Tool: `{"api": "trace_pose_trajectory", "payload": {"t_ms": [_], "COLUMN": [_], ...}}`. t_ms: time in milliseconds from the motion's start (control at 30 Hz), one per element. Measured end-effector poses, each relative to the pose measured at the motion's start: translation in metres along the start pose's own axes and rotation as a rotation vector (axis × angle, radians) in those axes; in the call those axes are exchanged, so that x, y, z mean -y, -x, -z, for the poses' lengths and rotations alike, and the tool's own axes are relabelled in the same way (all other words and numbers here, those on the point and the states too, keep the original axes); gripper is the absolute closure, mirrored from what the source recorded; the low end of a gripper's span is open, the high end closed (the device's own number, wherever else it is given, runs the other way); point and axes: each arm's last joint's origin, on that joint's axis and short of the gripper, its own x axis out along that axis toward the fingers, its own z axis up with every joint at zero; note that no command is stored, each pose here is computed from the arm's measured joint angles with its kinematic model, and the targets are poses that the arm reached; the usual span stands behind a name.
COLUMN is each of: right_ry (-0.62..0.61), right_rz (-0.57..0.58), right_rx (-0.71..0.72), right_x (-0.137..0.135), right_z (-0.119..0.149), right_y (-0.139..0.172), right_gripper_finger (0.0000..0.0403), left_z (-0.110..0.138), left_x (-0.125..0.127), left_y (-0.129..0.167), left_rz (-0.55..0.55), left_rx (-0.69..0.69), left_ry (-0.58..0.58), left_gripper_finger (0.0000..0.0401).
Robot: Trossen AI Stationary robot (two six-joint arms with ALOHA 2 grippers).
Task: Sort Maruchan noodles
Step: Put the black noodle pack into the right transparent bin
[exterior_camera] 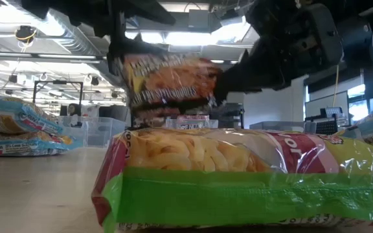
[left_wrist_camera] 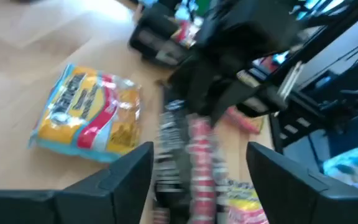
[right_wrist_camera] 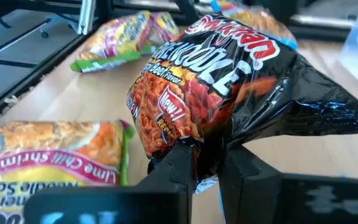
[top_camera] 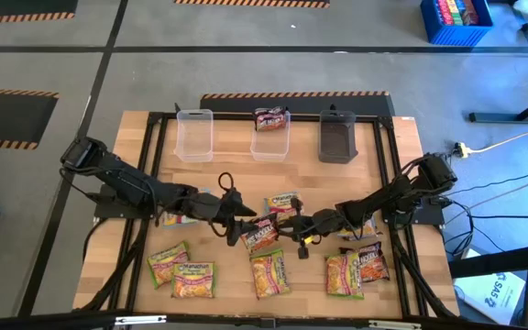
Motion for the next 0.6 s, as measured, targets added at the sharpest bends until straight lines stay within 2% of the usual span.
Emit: {"api": "trace_pose_trajectory", "payload": {"t_ms": [433,600], "right_ry": [0.052,0.093], "right_rz": [0.020,0.026], "right_rx": [0.046,0.046], "right_x": [0.000,-0.001], "right_z": [-0.018,-0.024], "right_y": [-0.007,-0.010], "right_gripper_finger": [0.0372,0.0372], "left_z": [0.007,0.007], "left_x": [-0.002,-0.001], "left_y": [-0.001,-0.001], "left_rz": [0.084,0.116], "left_rx": [-0.155,-0.176], "left_ry": [0.019,0.039], "left_gripper_finger": [0.0136,0.0160]}}
